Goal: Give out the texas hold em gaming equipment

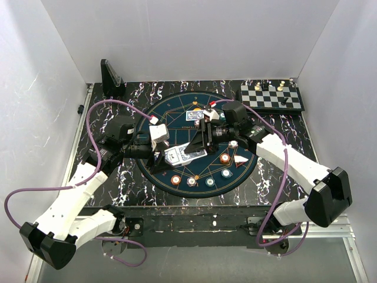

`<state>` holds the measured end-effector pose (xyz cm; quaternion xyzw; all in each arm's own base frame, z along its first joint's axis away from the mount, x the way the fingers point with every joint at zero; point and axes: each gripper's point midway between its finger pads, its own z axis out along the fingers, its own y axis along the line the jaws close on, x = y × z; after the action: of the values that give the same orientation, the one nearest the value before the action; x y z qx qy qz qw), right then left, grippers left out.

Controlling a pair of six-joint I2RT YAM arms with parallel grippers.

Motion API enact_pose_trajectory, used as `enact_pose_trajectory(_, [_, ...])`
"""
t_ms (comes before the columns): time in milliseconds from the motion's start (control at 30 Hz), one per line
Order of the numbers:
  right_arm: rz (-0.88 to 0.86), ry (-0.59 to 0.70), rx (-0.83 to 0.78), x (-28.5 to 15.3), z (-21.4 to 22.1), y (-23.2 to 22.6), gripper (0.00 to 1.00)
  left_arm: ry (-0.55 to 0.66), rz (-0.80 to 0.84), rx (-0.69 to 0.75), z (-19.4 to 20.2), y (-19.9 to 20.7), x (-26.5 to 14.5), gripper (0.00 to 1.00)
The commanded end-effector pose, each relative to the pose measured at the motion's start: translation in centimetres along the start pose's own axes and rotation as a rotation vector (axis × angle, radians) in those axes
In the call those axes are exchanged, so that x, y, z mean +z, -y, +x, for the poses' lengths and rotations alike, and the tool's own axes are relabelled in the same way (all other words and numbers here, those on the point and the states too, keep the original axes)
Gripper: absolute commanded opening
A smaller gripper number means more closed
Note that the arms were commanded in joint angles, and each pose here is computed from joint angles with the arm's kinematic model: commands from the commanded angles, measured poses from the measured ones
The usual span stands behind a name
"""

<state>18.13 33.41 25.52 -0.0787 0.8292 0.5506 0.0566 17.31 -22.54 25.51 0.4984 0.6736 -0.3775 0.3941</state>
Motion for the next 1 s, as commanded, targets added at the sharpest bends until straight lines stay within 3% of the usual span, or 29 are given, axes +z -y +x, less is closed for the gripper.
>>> enact_pose_trajectory(0, [-0.001, 0.037, -0.019, -1.1, -0.2, -0.3, 0.54, 0.07, 0.007, 0.055, -2.2, 0.4, -0.5, 0.0])
enact_pose_trajectory(967, [0.025, 0.11, 0.002, -5.5, 0.0, 0.5, 0.4, 0.085, -0.006, 0.046, -2.3, 0.3, -0.6, 0.0])
